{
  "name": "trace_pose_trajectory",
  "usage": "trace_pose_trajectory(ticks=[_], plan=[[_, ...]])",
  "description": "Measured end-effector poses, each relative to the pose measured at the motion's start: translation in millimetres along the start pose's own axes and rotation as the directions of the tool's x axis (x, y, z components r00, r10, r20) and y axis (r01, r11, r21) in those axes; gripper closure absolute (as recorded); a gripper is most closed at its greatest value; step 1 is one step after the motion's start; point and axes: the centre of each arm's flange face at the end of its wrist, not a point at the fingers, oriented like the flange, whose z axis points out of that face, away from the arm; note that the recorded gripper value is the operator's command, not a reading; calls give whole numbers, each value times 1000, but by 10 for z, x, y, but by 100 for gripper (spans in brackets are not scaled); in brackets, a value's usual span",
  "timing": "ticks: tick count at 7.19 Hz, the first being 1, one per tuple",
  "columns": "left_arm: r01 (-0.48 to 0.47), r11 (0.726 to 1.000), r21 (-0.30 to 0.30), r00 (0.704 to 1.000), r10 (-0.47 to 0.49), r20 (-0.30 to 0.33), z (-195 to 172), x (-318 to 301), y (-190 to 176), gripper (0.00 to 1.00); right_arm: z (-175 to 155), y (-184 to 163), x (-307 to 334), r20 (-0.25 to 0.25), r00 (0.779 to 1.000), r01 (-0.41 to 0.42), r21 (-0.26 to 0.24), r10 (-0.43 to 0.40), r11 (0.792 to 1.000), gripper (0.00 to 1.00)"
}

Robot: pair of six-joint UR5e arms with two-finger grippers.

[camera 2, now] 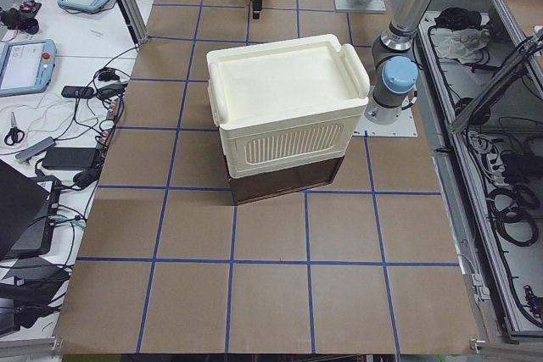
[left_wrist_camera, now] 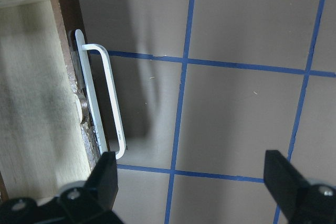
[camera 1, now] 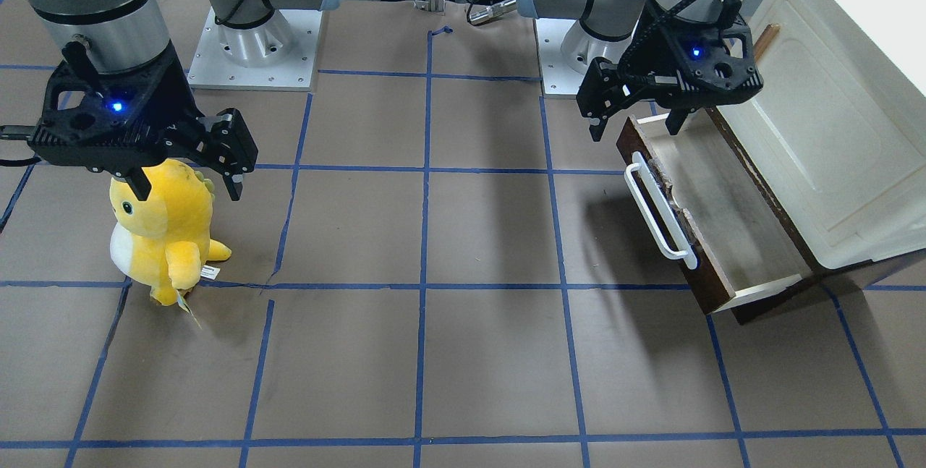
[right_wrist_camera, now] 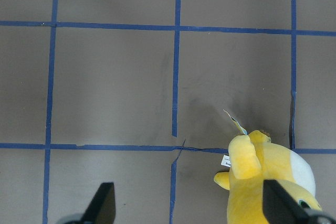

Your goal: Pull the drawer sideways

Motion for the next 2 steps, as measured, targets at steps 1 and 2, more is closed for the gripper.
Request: trace_pose_trajectory(ticks=[1, 2], plan=[[0, 1000, 2, 1000, 0, 0, -12, -2, 9, 0, 0, 0, 1, -1, 1000, 0, 0, 0, 1000, 0], [-1, 1000, 4, 1000, 1, 1, -18, -1, 16, 0, 0, 0, 1, -1, 1000, 0, 0, 0, 1000, 0]])
